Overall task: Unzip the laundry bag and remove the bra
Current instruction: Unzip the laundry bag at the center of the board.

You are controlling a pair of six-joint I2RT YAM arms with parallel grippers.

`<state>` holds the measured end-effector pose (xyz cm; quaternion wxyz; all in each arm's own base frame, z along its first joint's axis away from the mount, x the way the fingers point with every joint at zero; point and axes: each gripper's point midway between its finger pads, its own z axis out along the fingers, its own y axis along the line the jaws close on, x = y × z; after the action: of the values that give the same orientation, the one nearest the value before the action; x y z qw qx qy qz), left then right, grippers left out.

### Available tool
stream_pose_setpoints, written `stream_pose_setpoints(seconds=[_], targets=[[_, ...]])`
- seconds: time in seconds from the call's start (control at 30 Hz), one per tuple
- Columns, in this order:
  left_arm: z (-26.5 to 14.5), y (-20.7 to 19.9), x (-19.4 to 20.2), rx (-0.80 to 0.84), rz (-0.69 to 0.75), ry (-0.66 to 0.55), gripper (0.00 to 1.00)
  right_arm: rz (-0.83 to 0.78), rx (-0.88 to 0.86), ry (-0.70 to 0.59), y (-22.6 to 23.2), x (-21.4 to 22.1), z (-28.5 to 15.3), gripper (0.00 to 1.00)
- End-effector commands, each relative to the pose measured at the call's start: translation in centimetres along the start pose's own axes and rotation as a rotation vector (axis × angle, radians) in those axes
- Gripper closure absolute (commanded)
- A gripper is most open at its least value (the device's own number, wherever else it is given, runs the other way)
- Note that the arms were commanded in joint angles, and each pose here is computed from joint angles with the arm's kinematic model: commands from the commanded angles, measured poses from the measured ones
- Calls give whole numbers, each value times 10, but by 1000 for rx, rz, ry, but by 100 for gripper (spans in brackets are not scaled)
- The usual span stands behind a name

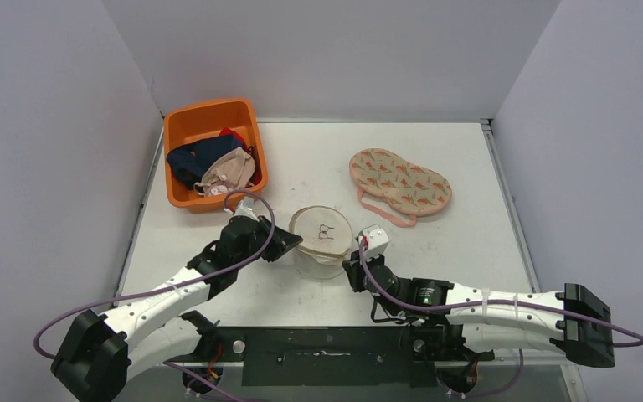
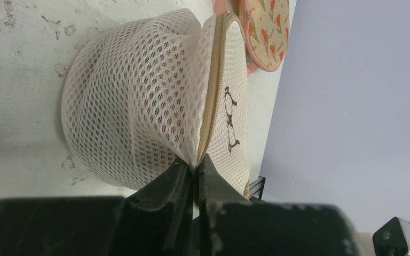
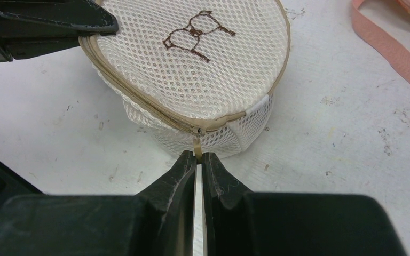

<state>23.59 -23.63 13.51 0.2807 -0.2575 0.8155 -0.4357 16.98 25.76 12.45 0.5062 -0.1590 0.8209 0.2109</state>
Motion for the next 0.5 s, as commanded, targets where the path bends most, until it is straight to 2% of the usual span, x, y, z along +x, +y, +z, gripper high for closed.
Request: stream_pose_setpoints(seconds=[0.0,0.47], targets=[[-1,-8,-11,40,-6,-43,100,12,82,-10,-15,5,3,95],[-2,-1,-10,37,-15,-44,100,42,130,22,-27,16,6,95]])
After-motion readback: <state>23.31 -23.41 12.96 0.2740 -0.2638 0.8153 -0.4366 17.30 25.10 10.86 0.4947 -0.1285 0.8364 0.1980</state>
